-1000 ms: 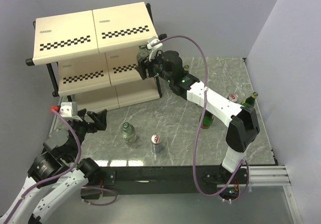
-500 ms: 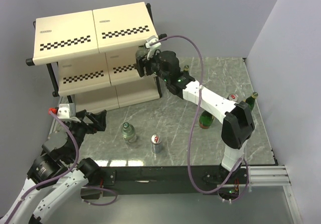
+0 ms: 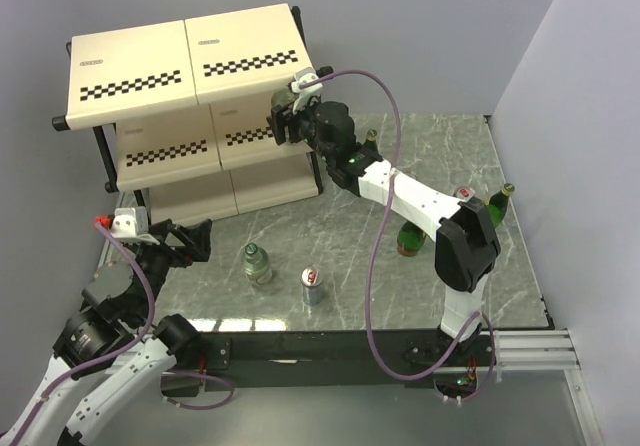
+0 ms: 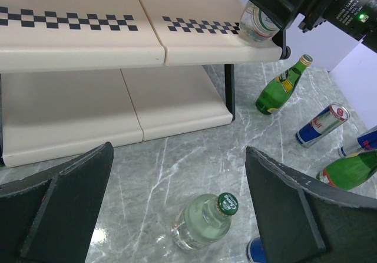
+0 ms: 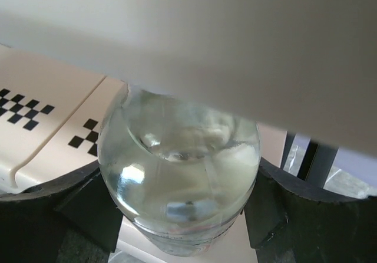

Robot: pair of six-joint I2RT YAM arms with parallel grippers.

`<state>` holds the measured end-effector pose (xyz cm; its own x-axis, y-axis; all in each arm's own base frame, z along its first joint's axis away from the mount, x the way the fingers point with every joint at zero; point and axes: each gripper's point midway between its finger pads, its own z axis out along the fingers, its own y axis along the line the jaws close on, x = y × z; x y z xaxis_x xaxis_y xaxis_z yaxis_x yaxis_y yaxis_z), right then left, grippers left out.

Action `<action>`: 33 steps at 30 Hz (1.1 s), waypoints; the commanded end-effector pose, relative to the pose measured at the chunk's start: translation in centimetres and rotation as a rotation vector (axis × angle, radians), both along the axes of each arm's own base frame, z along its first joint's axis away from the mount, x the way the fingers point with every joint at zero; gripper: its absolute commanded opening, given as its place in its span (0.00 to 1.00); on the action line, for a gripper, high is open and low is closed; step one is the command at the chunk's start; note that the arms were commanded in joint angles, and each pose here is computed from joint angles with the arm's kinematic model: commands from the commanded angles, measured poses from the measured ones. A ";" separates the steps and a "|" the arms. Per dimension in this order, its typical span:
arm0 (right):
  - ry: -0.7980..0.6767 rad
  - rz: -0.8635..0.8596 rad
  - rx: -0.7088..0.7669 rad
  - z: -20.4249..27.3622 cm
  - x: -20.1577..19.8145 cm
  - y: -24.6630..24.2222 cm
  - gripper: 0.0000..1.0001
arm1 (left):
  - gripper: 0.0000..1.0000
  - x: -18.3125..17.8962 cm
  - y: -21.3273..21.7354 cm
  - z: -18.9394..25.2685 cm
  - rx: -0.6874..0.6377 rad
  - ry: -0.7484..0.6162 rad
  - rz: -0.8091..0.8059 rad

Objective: Place and organize the beverage onto the shelf
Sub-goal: Place the drink on the shelf.

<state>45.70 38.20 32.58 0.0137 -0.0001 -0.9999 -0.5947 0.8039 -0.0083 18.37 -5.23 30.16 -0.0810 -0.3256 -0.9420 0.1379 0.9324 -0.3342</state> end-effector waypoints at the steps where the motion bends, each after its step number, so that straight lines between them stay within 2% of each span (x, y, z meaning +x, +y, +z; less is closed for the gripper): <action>1: -0.216 -0.045 0.218 10.1 0.5 -1.1 0.00 | 1.00 0.1 -0.3 0.7 -0.017 -0.019 -0.011; 22: -0.201 -0.080 0.202 7.7 1.4 -1.0 0.00 | 1.00 0.4 -0.4 0.3 0.000 -0.015 -0.005; 26: -0.205 -0.091 0.200 7.5 1.4 -1.3 0.04 | 0.99 0.5 -0.5 0.3 -0.003 -0.014 -0.006; 33: -0.212 -0.097 0.198 7.1 1.2 -1.5 0.04 | 1.00 0.5 -0.6 0.5 -0.006 -0.018 -0.008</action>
